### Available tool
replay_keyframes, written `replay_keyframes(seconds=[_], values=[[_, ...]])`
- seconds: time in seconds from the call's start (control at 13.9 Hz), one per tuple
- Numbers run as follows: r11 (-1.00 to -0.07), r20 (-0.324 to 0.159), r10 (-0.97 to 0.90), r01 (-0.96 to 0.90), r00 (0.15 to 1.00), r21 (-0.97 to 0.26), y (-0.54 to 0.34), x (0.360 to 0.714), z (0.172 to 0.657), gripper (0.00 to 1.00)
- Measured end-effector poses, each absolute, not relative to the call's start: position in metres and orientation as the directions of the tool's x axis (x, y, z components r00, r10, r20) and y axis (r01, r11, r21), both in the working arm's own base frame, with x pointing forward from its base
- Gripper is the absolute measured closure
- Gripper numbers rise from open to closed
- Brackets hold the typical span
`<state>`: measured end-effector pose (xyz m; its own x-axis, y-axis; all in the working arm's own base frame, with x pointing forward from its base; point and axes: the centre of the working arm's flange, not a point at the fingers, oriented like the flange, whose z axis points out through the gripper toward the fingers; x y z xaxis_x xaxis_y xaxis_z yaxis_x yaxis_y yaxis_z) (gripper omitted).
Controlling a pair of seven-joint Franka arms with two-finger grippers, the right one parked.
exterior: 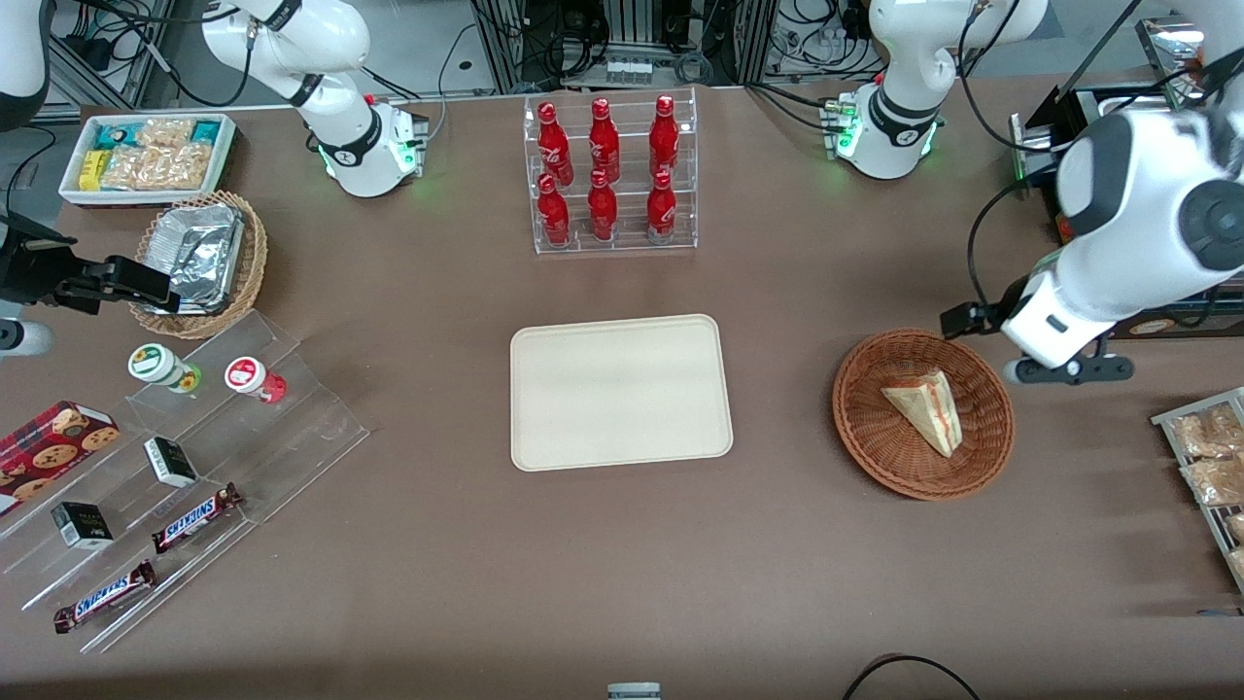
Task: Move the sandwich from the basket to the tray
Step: 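Move the left gripper over the sandwich in the wicker basket, then lower the left gripper and close it on the wrapped sandwich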
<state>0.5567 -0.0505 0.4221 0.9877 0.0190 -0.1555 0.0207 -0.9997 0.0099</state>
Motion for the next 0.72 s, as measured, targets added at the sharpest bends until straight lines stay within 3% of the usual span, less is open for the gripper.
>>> replay_keyframes(seconds=[0.29, 0.72], values=[[-0.998, -0.157, 0.055, 0.057, 0.986, 0.006, -0.045, 0.559, 0.375, 0.0], [-0.904, -0.085, 0.427, 0.427, 0.9, -0.018, -0.037, 0.558, 0.352, 0.0]])
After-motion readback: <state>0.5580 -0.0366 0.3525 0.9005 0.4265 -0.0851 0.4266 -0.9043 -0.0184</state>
